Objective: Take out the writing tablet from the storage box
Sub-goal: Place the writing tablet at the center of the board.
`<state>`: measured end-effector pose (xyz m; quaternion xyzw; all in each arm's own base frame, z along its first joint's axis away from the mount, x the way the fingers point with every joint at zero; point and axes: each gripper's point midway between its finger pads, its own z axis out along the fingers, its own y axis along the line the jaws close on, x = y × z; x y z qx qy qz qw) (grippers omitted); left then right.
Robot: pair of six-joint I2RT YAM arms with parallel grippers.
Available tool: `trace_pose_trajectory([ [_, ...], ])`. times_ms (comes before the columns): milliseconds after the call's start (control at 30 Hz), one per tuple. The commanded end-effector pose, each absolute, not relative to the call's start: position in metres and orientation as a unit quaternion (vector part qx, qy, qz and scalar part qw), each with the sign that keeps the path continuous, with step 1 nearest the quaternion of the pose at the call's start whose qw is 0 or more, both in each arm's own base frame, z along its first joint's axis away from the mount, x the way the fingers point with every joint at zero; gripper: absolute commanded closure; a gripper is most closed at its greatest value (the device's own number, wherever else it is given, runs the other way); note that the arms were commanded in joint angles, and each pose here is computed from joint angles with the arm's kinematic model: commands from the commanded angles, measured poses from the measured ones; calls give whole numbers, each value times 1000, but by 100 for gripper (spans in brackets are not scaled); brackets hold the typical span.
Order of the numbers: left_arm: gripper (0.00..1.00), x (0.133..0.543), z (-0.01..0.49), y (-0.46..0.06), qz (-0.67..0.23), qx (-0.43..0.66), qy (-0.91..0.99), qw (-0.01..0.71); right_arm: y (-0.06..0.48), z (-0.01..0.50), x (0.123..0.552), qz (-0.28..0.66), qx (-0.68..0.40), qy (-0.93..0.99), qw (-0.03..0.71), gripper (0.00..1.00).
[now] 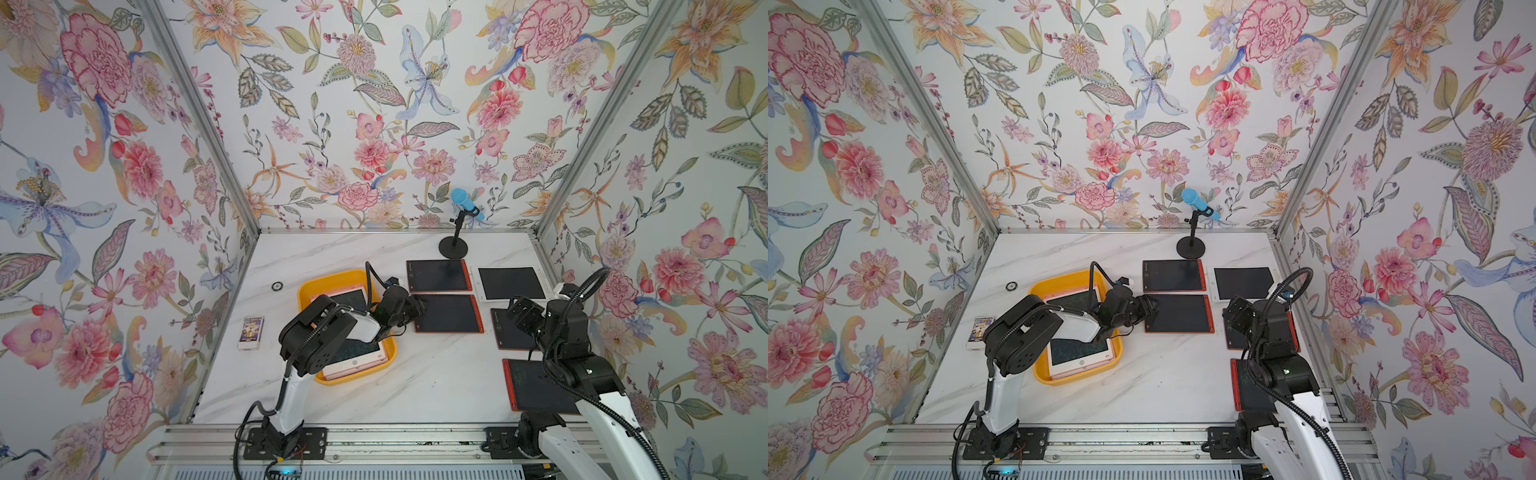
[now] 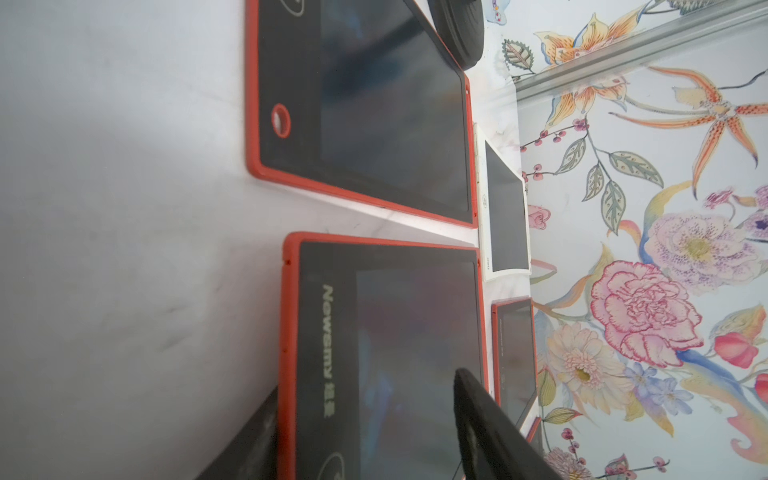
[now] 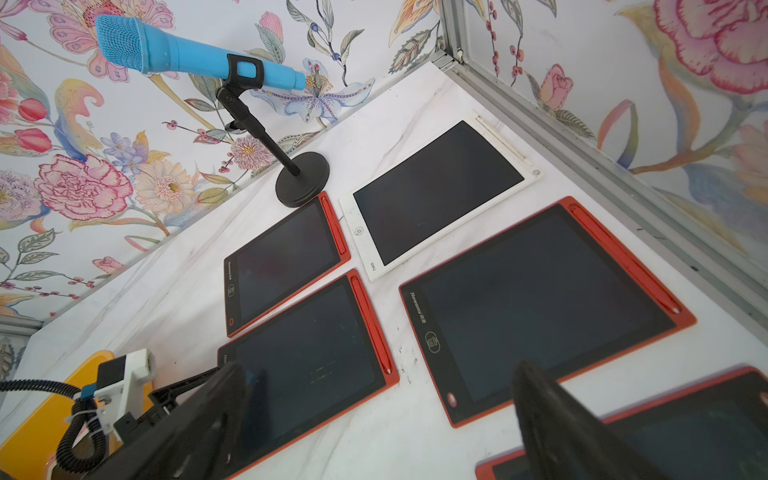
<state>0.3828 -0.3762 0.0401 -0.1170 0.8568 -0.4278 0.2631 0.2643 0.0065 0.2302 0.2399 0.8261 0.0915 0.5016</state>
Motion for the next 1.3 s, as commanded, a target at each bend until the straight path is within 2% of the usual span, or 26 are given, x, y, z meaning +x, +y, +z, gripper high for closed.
trace_pose_trajectory([
  [0,34,367,-20,-334,-314,-129,914,222,6,229,262,94,241,824,504,0],
  [100,31,367,-19,-329,-302,-130,917,226,5,230,262,94,241,823,506,0],
  [500,30,356,-19,-312,-290,-148,917,230,4,227,262,93,245,822,505,0],
  [733,28,365,-1,-312,-280,-133,917,250,6,227,262,98,242,824,503,0],
  [867,28,377,48,-317,-294,-102,902,301,11,226,264,104,235,828,499,0],
  [967,25,387,110,-313,-289,-65,881,368,20,226,270,118,226,830,495,0],
  [1100,19,389,175,-283,-221,-18,870,441,44,231,283,136,196,835,497,0],
  [1267,15,372,210,-240,-177,-4,863,473,82,237,298,120,146,844,503,0],
])
